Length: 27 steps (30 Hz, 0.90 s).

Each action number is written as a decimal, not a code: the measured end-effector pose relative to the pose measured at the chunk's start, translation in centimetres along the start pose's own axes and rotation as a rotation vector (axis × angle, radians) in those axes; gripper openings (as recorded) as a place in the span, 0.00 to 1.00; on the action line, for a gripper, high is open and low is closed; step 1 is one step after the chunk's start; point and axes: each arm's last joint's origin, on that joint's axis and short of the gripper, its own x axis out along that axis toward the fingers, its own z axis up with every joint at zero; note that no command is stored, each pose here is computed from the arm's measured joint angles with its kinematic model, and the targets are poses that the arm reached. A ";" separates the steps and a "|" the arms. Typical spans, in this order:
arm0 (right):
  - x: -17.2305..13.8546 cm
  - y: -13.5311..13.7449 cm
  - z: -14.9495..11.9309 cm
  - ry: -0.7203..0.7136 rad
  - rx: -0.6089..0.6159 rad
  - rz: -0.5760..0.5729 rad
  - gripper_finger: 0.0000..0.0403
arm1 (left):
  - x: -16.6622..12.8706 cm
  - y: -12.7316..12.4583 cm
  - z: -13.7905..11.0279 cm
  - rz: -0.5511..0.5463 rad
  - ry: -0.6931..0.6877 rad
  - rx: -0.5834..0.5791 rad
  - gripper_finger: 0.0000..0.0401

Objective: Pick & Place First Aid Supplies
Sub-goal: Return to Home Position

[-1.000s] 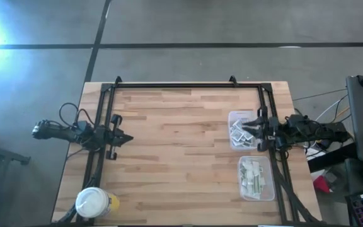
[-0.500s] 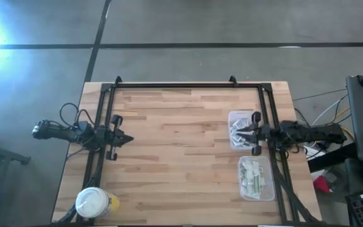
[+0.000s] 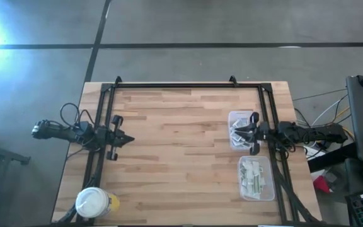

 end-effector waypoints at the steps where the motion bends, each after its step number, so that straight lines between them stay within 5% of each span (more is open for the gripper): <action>1: 0.0 0.0 0.0 0.003 0.021 0.001 0.13 | 0.0 0.0 0.0 0.000 0.000 0.000 0.00; 27: 0.0 0.0 0.0 0.006 0.056 0.001 0.20 | 0.0 0.0 0.0 0.000 -0.001 0.000 0.00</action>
